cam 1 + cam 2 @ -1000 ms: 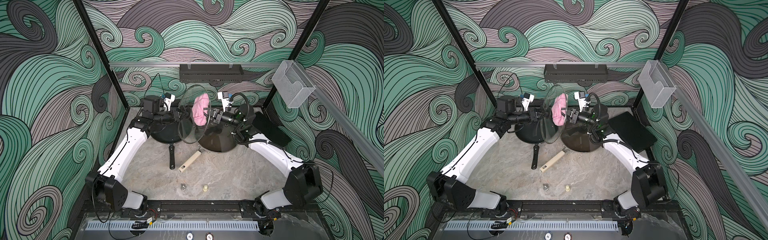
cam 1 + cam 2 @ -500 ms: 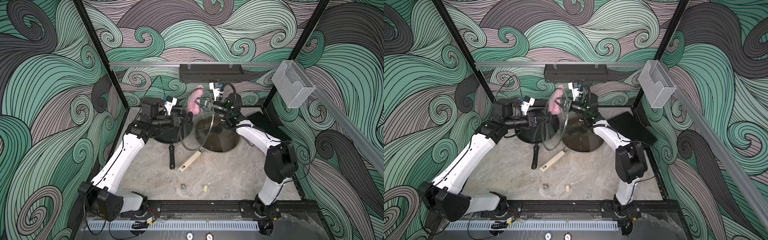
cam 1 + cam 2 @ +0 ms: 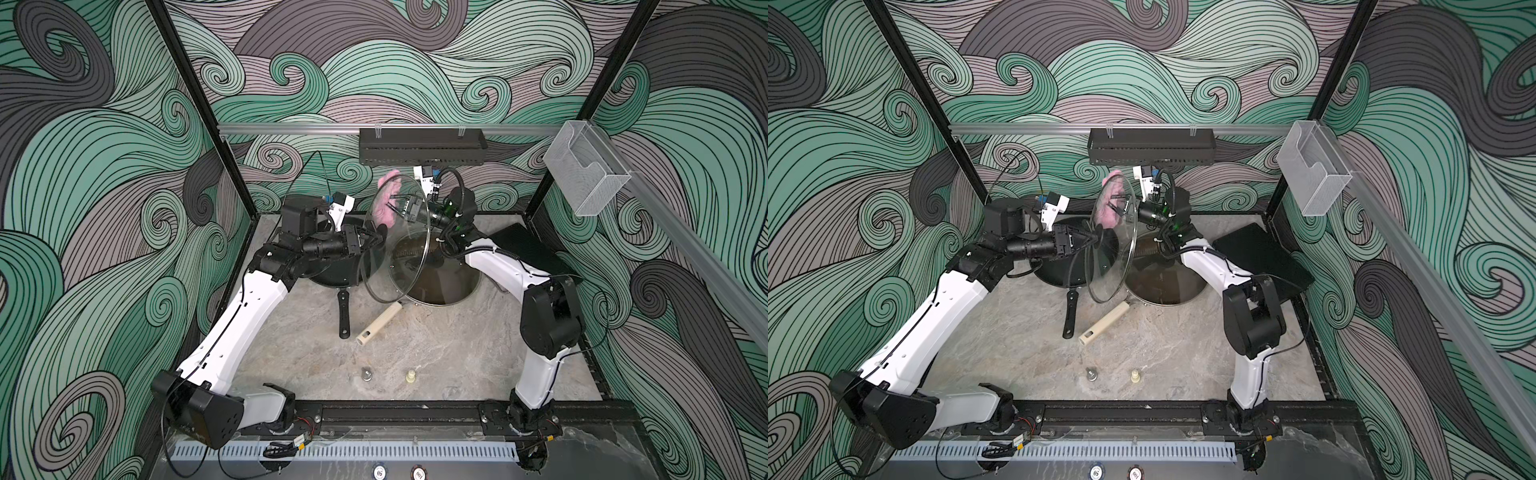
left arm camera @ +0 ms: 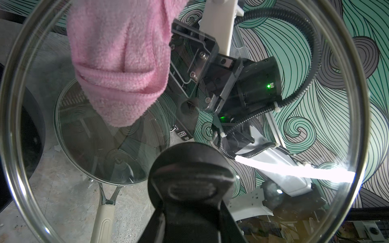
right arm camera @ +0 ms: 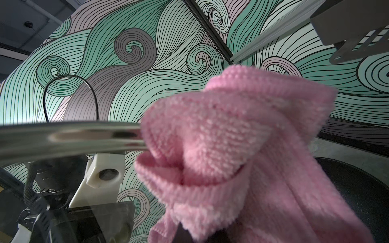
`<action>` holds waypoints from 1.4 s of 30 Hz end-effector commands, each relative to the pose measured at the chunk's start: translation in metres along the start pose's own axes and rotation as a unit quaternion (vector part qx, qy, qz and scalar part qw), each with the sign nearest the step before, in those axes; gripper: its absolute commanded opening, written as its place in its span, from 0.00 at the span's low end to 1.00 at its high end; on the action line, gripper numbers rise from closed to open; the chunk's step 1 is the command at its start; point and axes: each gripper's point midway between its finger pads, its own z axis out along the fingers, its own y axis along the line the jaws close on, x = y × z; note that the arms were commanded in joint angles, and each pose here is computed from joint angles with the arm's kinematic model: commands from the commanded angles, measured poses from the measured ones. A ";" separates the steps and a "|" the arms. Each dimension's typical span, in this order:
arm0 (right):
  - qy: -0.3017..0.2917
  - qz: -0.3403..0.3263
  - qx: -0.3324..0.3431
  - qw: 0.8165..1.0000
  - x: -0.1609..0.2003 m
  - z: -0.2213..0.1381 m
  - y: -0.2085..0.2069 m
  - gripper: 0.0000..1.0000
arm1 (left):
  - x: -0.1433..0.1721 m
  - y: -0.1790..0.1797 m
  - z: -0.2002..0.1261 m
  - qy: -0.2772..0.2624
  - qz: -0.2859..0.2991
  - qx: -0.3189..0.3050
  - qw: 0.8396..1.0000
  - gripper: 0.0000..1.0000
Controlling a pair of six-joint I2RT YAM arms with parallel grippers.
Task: Wipe the pot lid with a cloth
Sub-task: Wipe the pot lid.
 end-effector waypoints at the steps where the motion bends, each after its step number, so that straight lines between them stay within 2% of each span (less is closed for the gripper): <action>1: 0.013 0.008 -0.016 1.000 0.021 0.013 0.005 0.00 | -0.022 -0.100 -0.029 -0.036 0.126 0.133 0.982 0.00; 13: 0.027 0.054 -0.036 0.998 0.055 0.019 0.009 0.00 | -0.049 -0.100 -0.025 -0.079 0.138 0.113 0.981 0.00; 24: 0.038 0.080 -0.058 0.994 0.090 -0.001 0.048 0.00 | -0.075 -0.050 -0.002 -0.115 0.129 0.021 0.985 0.00; 32: 0.029 0.048 -0.034 0.998 0.080 -0.023 0.071 0.00 | -0.066 -0.040 0.000 -0.102 0.116 0.012 0.988 0.00; 42: 0.013 0.013 -0.020 1.000 0.045 -0.026 0.070 0.00 | -0.039 -0.052 -0.013 -0.073 0.109 0.039 0.991 0.00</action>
